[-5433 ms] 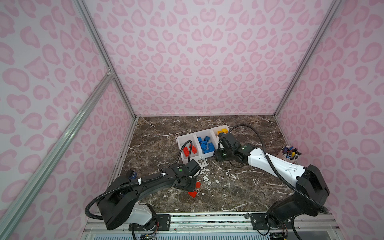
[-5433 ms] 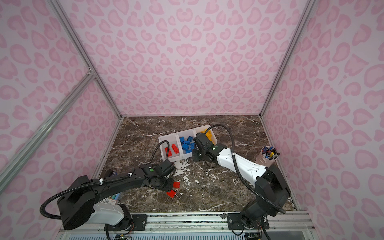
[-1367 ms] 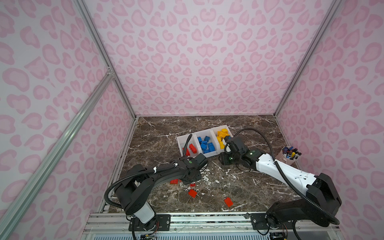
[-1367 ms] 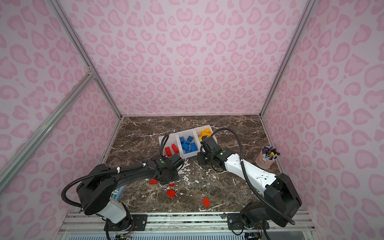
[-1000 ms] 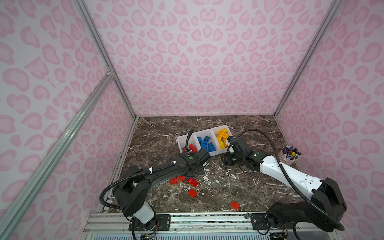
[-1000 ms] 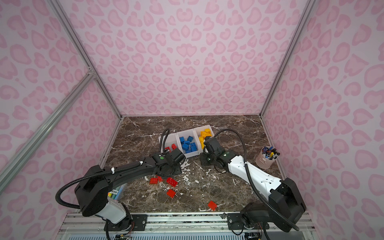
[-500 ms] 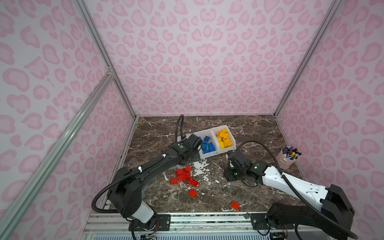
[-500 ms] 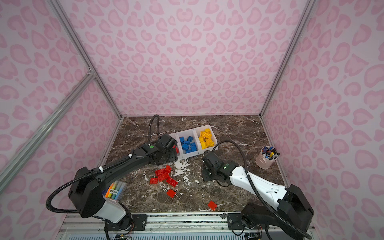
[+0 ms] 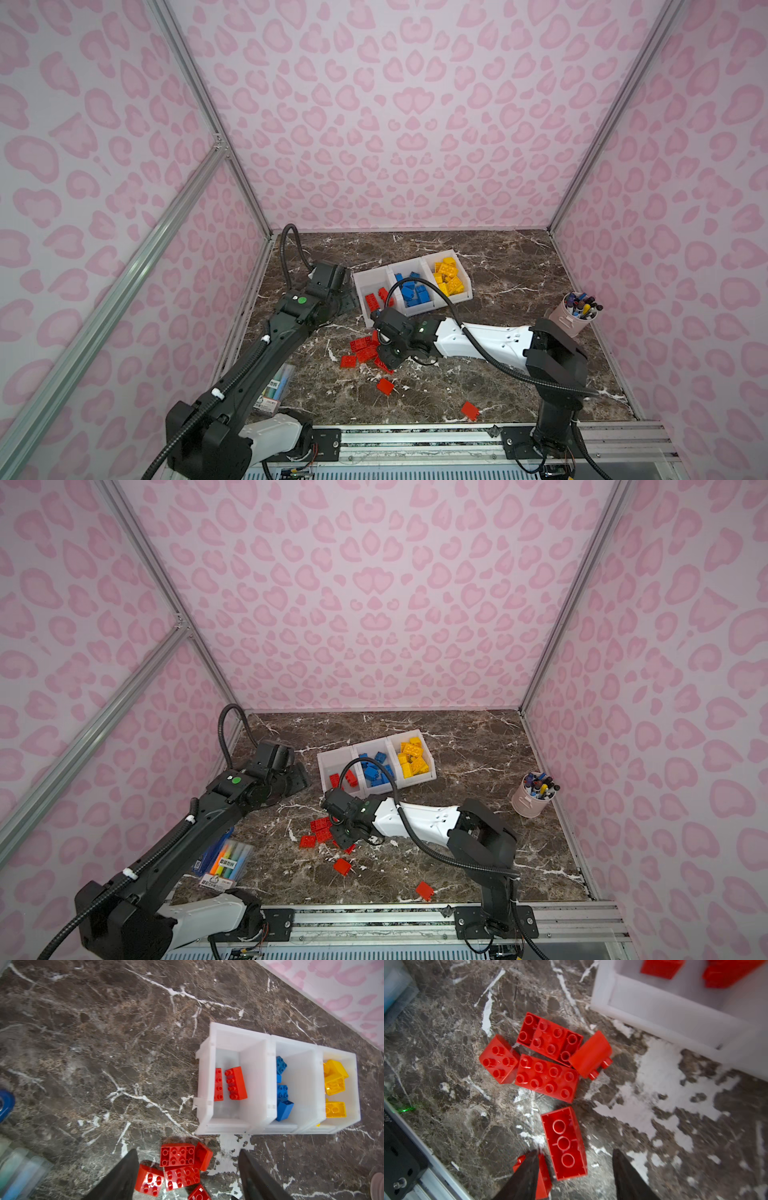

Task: Sort the legos into containers by color
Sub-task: Pick up the lego from the center of the table, then place the lego in the container.

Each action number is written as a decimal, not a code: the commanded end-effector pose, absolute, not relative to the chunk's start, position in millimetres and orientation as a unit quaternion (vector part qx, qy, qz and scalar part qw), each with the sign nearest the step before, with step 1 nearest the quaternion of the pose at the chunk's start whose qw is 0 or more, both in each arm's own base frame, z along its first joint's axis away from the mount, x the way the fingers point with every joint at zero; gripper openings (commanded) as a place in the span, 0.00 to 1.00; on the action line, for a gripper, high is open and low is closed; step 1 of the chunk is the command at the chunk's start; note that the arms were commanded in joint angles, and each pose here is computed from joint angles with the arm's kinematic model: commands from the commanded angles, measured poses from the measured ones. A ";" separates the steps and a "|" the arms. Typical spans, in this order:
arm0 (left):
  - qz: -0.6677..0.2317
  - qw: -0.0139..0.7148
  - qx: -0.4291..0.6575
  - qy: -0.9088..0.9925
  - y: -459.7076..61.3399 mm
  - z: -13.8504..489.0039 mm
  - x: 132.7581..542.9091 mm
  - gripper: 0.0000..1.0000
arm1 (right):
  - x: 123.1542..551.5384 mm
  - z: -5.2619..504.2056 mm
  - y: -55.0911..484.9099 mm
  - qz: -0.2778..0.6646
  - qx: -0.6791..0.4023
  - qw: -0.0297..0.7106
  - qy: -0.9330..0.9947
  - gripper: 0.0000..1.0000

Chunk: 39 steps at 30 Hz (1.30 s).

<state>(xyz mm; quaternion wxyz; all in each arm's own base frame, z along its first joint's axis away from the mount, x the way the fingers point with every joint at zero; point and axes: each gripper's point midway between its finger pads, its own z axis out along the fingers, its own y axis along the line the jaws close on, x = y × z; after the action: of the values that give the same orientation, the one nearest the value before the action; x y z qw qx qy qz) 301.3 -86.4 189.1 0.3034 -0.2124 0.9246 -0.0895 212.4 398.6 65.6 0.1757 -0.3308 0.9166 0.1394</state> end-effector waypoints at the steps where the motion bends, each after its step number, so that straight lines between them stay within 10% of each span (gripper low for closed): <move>1: -0.104 0.294 -0.212 0.926 -82.1 184.8 292.0 0.78 | 205.0 52.5 406.9 0.135 -0.359 0.153 0.911 0.57; 11: -0.105 0.275 -0.214 0.931 -78.9 170.4 283.0 0.78 | 197.4 13.8 396.9 0.077 -0.377 0.112 0.916 0.47; 19: -0.106 0.274 -0.218 0.930 -75.9 167.4 278.5 0.78 | 224.7 58.7 393.8 0.081 -0.363 0.159 0.914 0.20; 26: -0.106 0.264 -0.222 0.933 -74.7 157.1 270.1 0.78 | 311.9 126.7 396.1 0.121 -0.301 0.235 0.916 0.20; 39: -0.111 0.236 -0.225 0.939 -73.7 136.1 248.9 0.78 | 407.9 80.6 432.4 0.049 -0.256 0.236 0.936 0.29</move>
<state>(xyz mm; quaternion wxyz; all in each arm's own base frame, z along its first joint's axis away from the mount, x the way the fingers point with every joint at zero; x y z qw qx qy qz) 252.9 -73.4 140.3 0.2455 -0.2201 0.9378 -0.1084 408.6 446.2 94.9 0.2597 -0.2607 0.9257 0.0870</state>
